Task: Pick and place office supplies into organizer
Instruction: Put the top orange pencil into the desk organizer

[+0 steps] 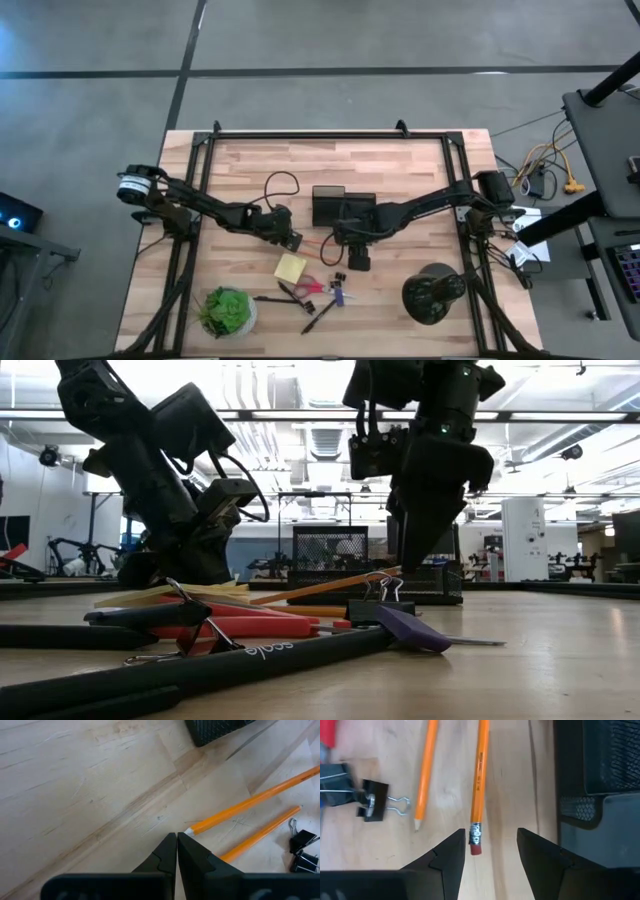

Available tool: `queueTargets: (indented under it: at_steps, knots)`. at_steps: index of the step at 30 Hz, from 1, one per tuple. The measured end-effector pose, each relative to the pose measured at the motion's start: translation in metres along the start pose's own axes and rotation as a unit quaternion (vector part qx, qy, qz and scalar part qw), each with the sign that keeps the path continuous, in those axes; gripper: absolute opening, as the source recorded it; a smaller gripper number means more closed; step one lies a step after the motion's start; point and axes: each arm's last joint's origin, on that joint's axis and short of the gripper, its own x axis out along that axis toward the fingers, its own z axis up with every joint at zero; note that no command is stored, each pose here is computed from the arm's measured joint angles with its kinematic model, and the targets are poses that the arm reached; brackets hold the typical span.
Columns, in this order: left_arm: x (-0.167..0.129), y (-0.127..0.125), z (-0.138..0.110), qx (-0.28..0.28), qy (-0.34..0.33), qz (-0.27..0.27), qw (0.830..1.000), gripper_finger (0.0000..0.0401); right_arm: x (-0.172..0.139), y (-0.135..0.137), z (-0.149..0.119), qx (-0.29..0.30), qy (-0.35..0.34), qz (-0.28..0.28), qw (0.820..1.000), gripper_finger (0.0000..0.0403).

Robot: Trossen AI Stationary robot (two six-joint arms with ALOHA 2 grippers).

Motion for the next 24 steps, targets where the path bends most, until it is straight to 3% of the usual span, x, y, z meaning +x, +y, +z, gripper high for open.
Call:
queueTargets:
  at_steps: [24]
  knots:
    - [0.0003, -0.0005, 0.0003, 0.0, -0.004, -0.006, 1.0, 0.0, 0.01, 0.004, -0.0017, 0.015, -0.007, 0.031, 0.999, 0.0077]
